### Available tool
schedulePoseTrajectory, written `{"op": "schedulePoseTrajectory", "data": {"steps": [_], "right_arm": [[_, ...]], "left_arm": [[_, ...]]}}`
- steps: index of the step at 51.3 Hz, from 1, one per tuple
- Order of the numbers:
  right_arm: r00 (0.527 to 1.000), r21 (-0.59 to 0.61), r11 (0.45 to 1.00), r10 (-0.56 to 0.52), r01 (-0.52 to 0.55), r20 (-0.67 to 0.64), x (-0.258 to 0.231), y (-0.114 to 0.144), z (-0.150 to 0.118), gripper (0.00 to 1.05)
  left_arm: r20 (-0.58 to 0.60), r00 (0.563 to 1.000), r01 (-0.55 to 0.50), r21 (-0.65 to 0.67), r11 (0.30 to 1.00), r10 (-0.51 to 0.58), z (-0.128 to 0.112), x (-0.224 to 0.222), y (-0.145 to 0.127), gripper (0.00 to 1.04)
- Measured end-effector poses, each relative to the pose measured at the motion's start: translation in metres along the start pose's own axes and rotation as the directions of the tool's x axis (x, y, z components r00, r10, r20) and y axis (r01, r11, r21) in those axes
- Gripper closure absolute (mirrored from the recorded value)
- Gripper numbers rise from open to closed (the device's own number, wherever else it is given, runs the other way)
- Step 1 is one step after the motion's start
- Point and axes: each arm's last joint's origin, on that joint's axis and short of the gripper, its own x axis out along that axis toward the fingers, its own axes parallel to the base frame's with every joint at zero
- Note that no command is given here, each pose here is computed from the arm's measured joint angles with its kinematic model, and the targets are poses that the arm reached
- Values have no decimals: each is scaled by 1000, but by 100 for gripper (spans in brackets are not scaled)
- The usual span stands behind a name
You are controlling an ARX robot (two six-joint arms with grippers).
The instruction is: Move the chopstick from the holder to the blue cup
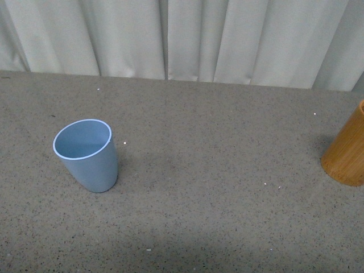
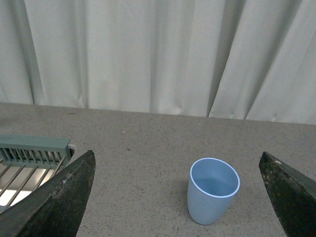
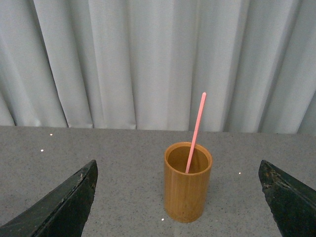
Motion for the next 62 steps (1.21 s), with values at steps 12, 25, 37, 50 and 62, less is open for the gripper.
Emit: {"op": "schedulePoseTrajectory", "data": {"steps": [12,25,37,50,62], "right_arm": [[1000,0,1000,0,0,0,0,0,0,10],[1000,0,1000,0,0,0,0,0,0,10],[1000,0,1000,0,0,0,0,0,0,10],[1000,0,1000,0,0,0,0,0,0,10],[1000,0,1000,0,0,0,0,0,0,10]], "left_arm": [[0,1000,0,0,1000,0,0,0,0,7],[0,1000,0,0,1000,0,0,0,0,7],[0,1000,0,0,1000,0,0,0,0,7],[0,1000,0,0,1000,0,0,0,0,7],[0,1000,0,0,1000,0,0,0,0,7]]}}
